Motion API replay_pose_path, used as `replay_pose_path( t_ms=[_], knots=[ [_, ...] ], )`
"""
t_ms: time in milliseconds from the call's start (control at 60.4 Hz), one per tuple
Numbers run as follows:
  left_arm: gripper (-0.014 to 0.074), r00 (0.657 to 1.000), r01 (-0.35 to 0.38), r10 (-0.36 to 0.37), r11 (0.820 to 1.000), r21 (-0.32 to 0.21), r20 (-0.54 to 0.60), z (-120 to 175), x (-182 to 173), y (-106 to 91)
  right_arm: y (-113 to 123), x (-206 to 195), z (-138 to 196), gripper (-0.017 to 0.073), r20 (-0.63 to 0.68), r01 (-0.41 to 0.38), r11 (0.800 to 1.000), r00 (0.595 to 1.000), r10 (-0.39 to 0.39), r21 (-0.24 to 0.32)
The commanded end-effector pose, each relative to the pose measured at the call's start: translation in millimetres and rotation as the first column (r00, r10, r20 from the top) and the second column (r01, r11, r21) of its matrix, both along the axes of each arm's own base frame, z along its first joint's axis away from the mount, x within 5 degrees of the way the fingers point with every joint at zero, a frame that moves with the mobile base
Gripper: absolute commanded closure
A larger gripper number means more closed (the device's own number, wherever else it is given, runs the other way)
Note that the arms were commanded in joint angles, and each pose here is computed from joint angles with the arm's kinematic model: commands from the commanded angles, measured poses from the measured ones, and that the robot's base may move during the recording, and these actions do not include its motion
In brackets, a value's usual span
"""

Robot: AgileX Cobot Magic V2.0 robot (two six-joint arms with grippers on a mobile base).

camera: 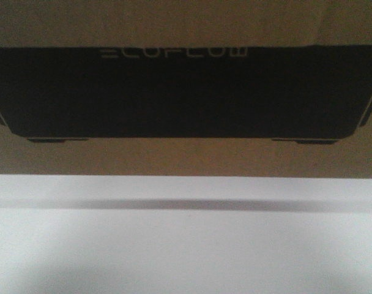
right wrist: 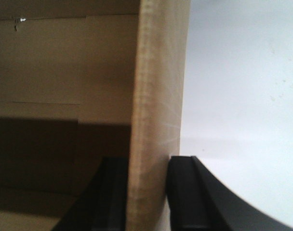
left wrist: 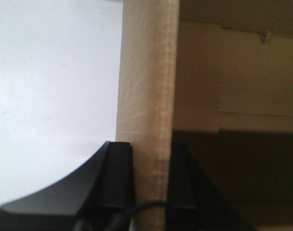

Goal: Grab box from left shelf to table start
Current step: 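Lower the box with both grippers onto the white table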

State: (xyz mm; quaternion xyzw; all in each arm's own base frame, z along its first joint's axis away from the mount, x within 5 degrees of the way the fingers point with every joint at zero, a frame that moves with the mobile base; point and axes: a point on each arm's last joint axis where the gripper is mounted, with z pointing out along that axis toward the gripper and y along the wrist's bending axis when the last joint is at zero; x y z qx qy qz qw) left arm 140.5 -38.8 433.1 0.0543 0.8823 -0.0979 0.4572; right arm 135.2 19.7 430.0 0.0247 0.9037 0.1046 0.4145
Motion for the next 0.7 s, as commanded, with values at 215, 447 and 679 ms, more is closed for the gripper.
replay_pose_path(
  t_ms=[215, 447, 679],
  knots=[
    [0.0679, 0.992, 0.046, -0.035, 0.995, -0.088, 0.122, 14, 58, -21.9, 0, 72, 5, 0.0533, 0.056, 0.027, 0.999, 0.998, -0.025, -0.028],
    [0.0679, 0.996, 0.046, -0.04, 0.996, -0.076, 0.078, 21, 113, -36.9, 1, 112, -10, 0.0533, -0.01, 0.029, 0.999, 1.0, -0.03, -0.042],
    [0.0679, 0.998, 0.054, -0.056, 0.995, -0.083, -0.021, 11, 150, -49.8, 1, 141, -21, 0.0533, -0.037, 0.036, 0.998, 0.999, -0.038, -0.058]
  ],
)
